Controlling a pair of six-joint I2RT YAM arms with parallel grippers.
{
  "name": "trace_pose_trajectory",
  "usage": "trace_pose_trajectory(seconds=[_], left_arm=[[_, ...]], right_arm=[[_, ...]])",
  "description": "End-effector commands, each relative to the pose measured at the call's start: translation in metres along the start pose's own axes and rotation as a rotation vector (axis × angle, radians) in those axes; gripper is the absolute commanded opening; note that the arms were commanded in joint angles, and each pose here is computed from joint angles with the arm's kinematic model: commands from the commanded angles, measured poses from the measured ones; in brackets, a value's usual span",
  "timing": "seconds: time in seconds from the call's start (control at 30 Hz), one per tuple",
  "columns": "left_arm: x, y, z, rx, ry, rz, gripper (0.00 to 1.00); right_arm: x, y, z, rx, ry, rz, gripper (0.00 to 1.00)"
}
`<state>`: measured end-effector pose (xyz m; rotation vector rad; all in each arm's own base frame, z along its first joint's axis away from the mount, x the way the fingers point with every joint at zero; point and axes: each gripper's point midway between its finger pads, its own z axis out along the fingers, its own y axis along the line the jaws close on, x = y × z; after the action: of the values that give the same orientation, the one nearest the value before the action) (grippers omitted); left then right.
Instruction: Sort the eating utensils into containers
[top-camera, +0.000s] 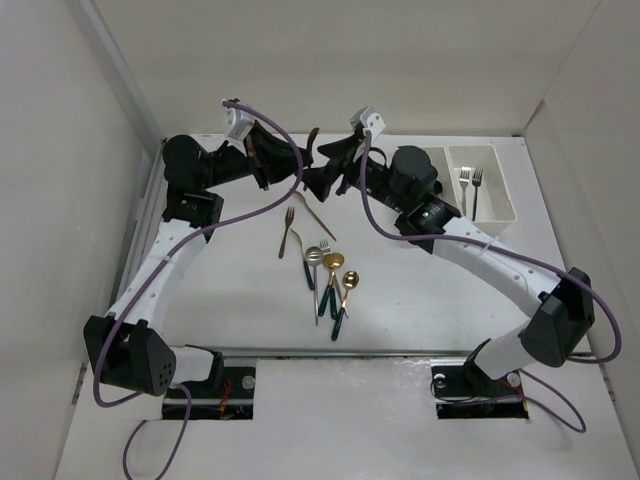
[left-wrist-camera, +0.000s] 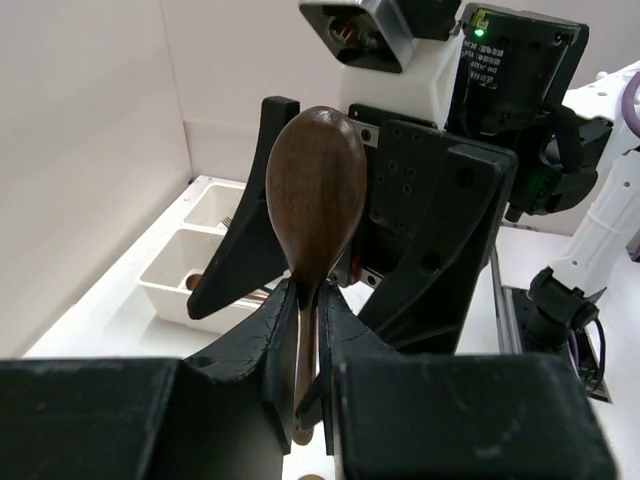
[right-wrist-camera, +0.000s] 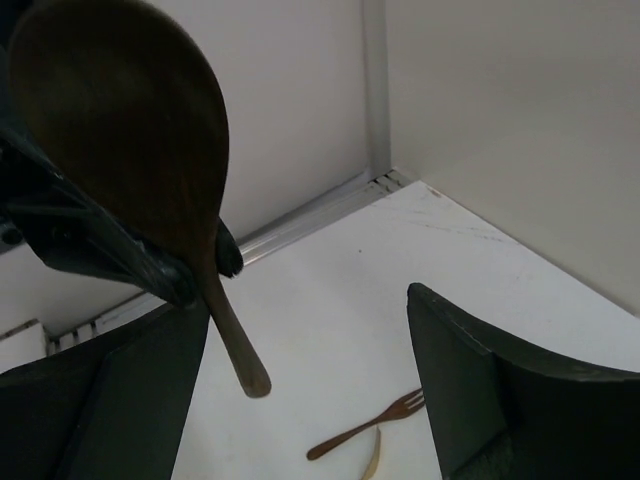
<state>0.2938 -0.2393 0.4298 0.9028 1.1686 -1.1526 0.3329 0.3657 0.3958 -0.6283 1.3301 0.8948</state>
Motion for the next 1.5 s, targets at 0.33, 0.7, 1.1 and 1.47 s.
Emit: trace_pose_trajectory(seconds=[0.33,0.7,1.1,1.47], left_arm=[[-0.008,-0.008,-0.003,-0.032,-0.009,-0.024,0.72],[0.033,0.142,-0.110,-1.003,0.413,0.211,1.00],[0.145,0.127,-0.139,-1.043,0.572,-0.088,1.00],[0.257,0.124,-0.160,-0.996,0.859,-0.224,0.76]], right_arm=[[-0.047,0.008,0.010,-0.026,-0.122,0.021,0.00],[0.072,-0.261,-0.137,0.891,0.554,0.074,0.00],[0.189,-0.328,-0.188,0.990,0.871,0.178,0.00],[0.207,-0.329,-0.213,1.079,0.958,0.215,0.56]])
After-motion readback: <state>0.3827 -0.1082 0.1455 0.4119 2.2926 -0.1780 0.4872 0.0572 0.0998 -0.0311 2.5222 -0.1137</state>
